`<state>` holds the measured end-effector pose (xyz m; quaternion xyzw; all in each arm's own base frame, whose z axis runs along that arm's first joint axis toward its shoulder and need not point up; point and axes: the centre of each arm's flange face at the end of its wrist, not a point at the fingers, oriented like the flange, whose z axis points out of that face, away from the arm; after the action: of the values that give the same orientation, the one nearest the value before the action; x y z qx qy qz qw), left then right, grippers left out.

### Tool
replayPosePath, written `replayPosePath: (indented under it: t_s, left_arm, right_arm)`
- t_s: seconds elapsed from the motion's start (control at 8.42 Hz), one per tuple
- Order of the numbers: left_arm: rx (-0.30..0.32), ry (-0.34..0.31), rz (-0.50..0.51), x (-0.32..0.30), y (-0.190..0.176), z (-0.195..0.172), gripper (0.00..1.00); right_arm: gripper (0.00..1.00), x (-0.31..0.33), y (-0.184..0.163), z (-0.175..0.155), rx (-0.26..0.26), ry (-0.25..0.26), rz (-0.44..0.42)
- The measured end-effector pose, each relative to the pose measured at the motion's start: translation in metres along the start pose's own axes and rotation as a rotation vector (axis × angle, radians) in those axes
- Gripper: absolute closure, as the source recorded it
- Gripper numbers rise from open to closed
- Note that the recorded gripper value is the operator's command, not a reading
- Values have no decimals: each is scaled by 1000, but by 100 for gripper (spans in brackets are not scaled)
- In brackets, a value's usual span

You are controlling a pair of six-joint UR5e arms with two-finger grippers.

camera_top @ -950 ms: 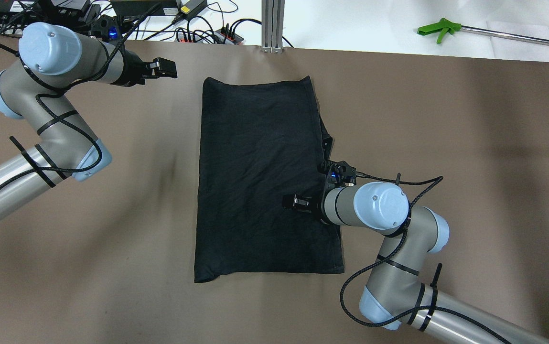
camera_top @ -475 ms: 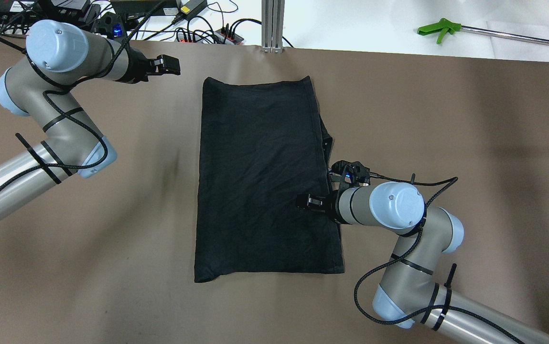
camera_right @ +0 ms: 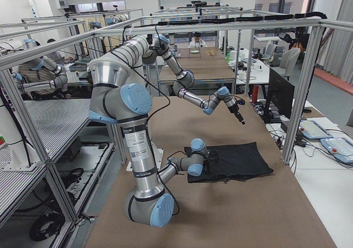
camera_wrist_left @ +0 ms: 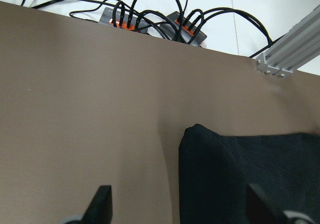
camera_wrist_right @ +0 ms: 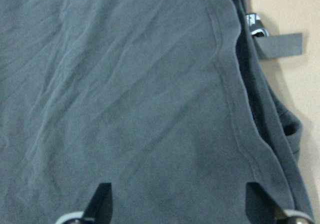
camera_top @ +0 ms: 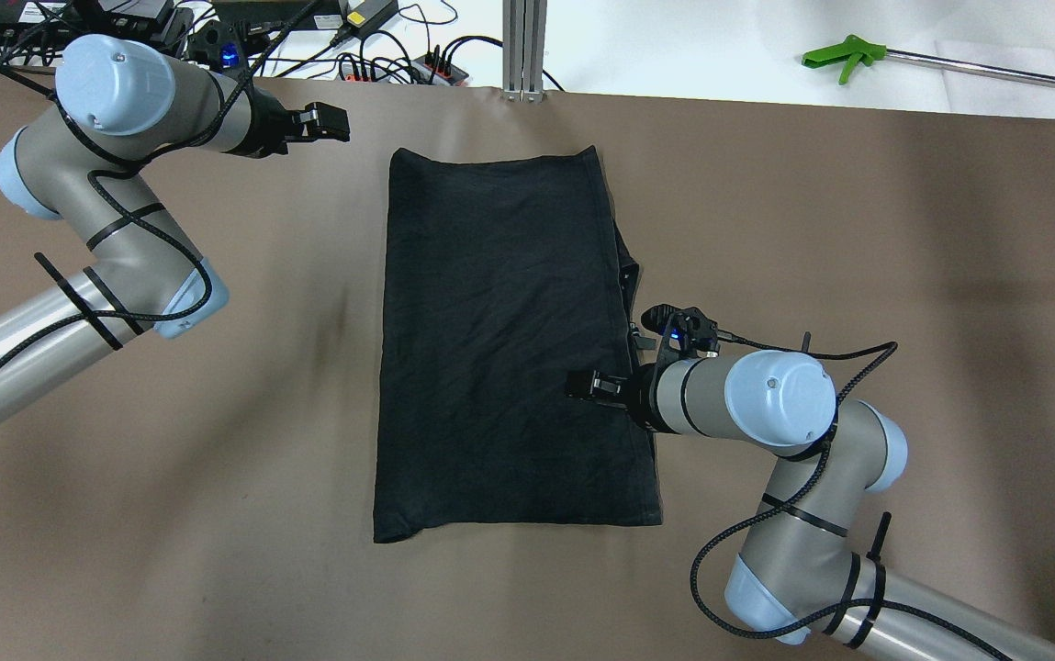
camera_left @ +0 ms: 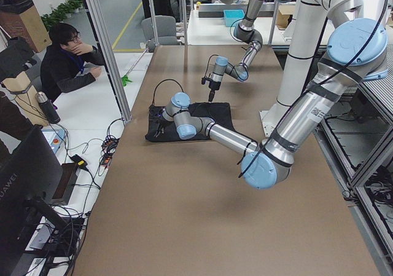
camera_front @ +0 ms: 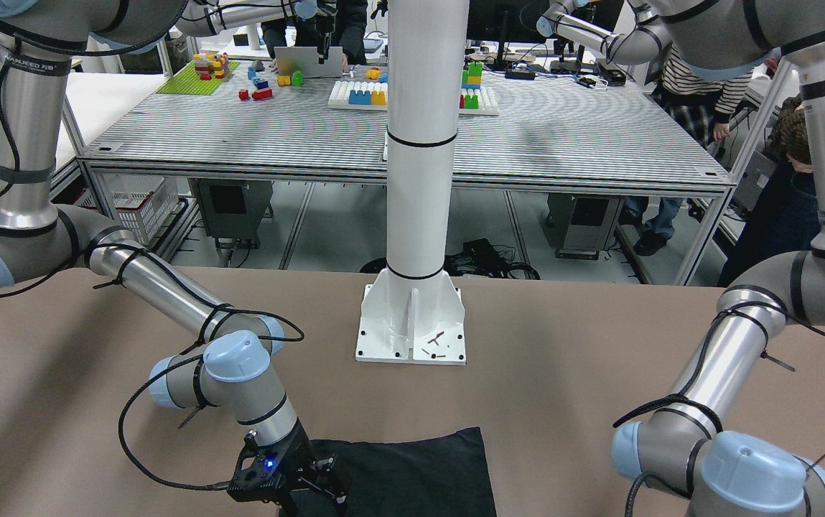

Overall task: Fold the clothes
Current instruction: 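Press the right gripper along the lower folded edge of the shirt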

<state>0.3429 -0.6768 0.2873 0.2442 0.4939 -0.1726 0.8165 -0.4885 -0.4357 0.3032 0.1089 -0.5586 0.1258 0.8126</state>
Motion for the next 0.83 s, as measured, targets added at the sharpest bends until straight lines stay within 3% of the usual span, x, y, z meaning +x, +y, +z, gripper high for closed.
replayPosePath:
  t_s: [0.48, 0.83]
  left_arm:
    - [1, 2, -4, 1, 0, 0, 6]
    - [1, 0, -5, -1, 0, 0, 6]
  right_arm:
    - [6, 21, 39, -30, -16, -20, 166]
    - [6, 27, 84, -26, -3, -10, 175]
